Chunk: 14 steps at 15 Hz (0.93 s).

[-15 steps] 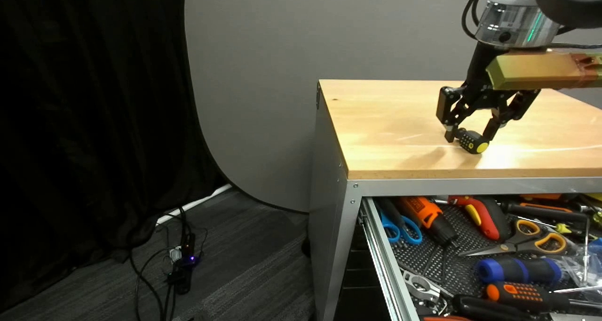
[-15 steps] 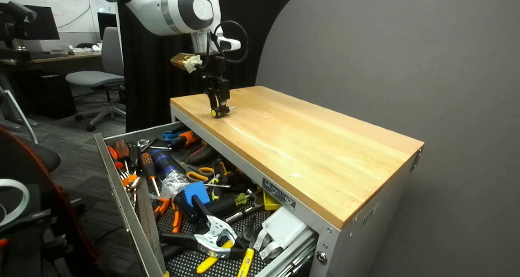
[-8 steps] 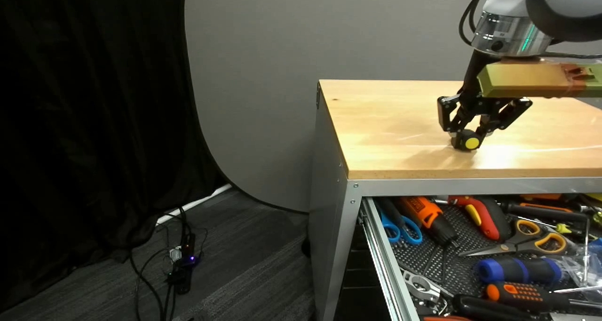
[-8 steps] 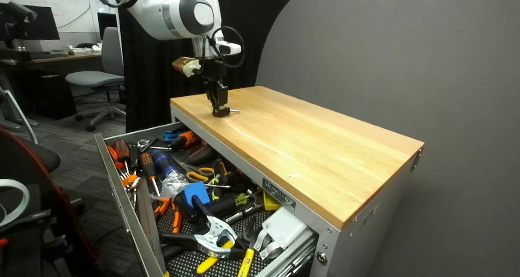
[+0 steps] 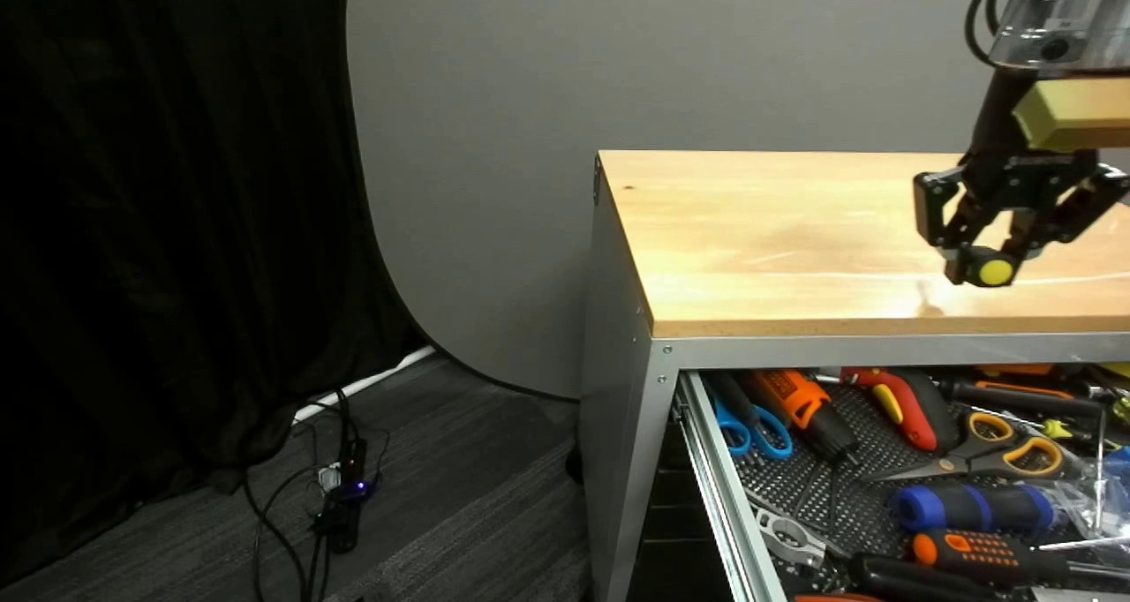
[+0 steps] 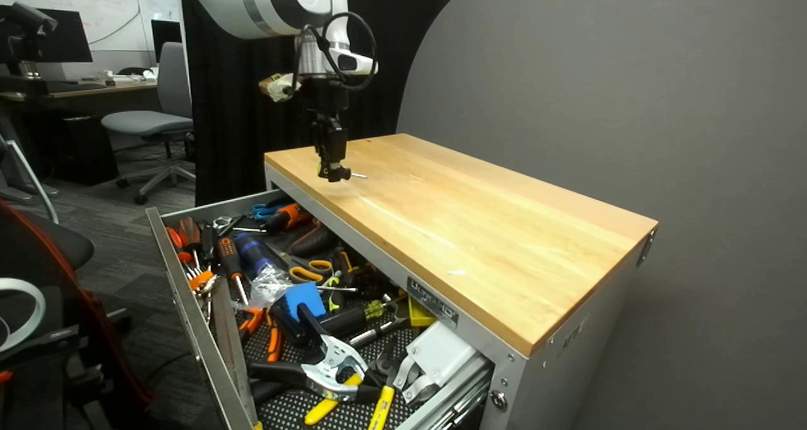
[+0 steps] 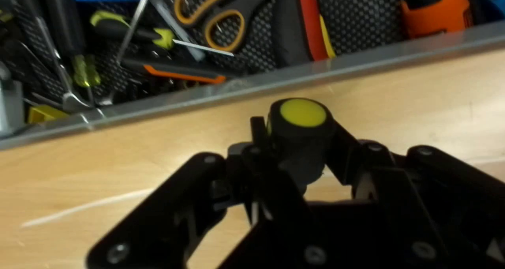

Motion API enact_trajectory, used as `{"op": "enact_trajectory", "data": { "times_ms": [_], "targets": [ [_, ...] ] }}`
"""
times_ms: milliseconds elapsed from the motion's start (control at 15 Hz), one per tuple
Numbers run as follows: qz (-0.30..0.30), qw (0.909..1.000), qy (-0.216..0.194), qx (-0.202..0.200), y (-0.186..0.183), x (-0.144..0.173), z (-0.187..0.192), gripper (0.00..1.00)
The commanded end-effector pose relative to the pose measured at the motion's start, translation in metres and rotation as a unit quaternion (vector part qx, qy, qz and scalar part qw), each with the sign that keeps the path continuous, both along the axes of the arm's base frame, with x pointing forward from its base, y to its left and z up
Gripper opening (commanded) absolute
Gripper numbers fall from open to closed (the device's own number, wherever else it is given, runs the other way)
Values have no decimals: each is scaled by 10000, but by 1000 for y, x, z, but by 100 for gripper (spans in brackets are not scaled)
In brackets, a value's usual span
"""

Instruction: Put the black screwdriver in the open drawer and close the drawer

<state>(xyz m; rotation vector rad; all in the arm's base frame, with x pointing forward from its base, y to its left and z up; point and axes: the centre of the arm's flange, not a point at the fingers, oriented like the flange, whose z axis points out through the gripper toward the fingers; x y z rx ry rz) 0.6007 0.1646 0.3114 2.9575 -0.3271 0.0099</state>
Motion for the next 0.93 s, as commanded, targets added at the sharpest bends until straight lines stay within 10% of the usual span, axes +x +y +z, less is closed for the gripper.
{"op": "enact_trajectory", "data": {
  "times_ms": [0,333,400,867],
  "targets": [
    [-101,9981,598,118,-26,-72,20,12],
    [-153,9954,810,488,-11,-113,-14,12],
    [-170,9953,799,514,-7,-117,-18,62],
    [5,9731,2234,569,-62,-146,-34,100]
  ]
}}
